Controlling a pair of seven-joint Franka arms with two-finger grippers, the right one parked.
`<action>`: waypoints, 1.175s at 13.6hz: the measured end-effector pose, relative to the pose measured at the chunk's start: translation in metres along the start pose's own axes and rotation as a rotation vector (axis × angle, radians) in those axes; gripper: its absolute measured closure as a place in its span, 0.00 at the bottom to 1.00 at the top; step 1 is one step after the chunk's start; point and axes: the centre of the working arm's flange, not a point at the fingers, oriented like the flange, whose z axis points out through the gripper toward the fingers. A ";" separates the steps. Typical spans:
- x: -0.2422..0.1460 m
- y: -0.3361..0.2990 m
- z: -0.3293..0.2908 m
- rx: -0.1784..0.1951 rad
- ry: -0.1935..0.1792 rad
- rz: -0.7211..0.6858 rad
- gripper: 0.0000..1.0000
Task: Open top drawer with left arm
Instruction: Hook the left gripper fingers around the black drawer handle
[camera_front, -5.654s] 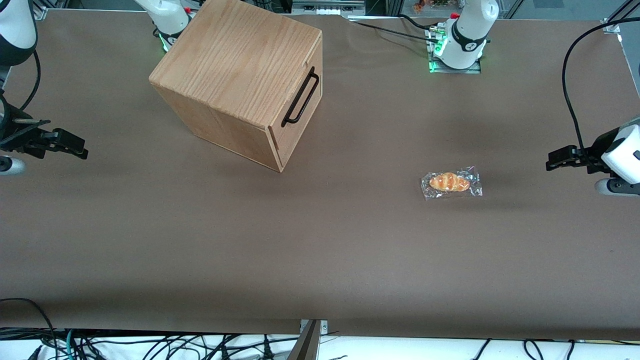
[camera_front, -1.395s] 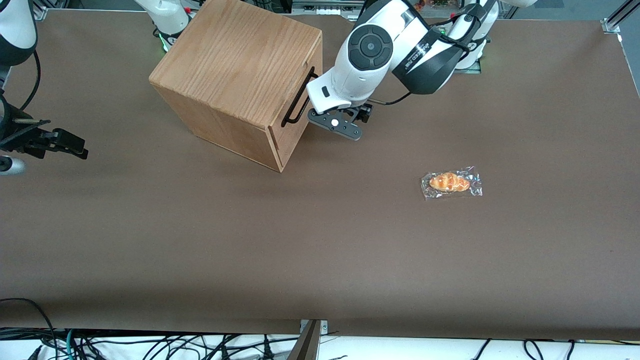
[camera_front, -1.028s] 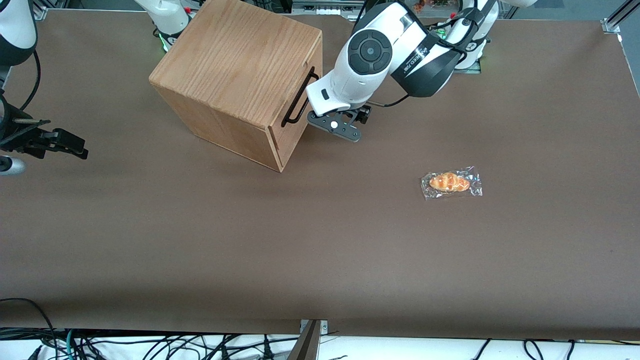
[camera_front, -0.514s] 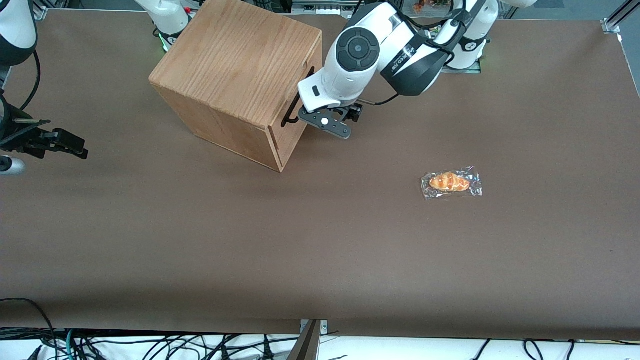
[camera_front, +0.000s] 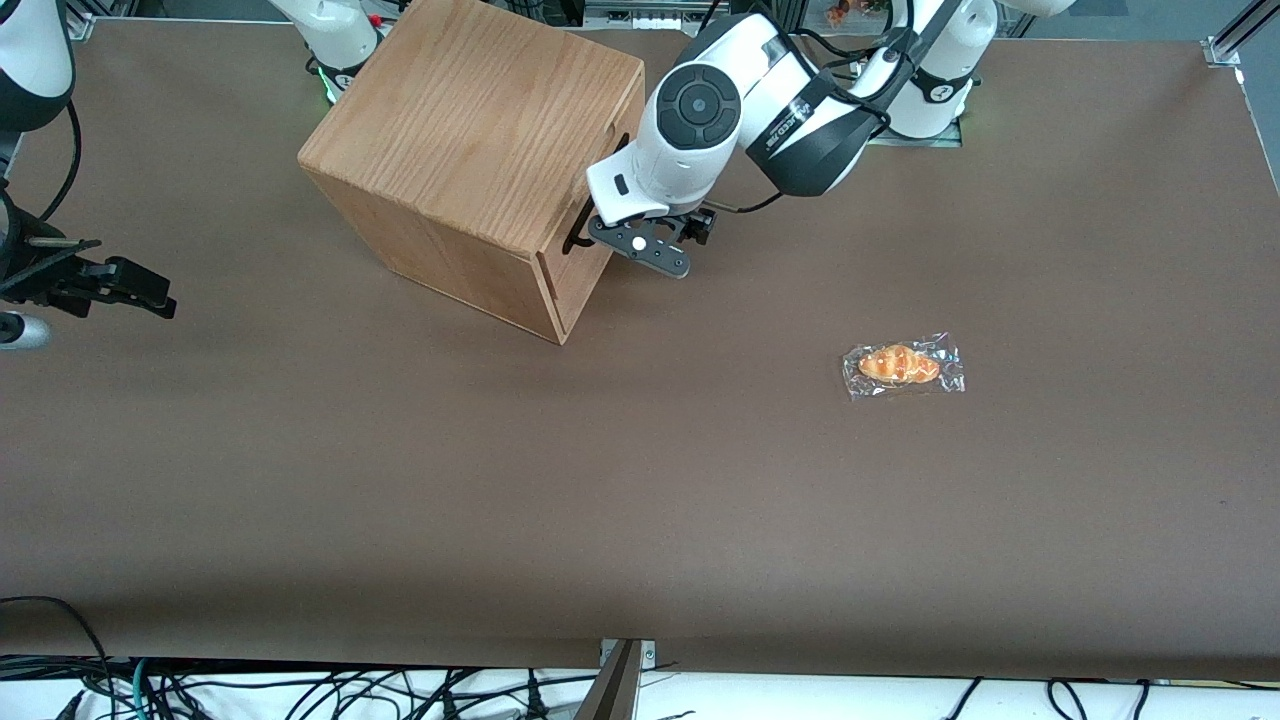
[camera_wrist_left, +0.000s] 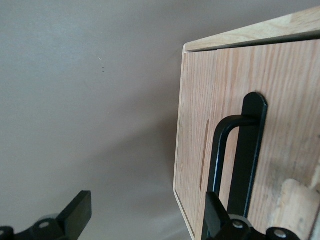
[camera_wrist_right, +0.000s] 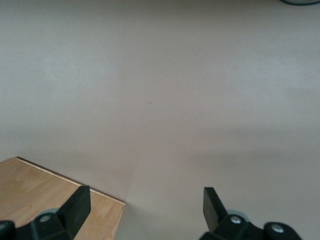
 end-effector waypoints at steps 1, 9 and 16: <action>-0.001 0.004 0.006 0.000 -0.005 0.005 0.00; -0.009 0.022 0.024 -0.036 -0.033 0.018 0.00; -0.009 0.019 0.034 -0.034 -0.034 0.011 0.00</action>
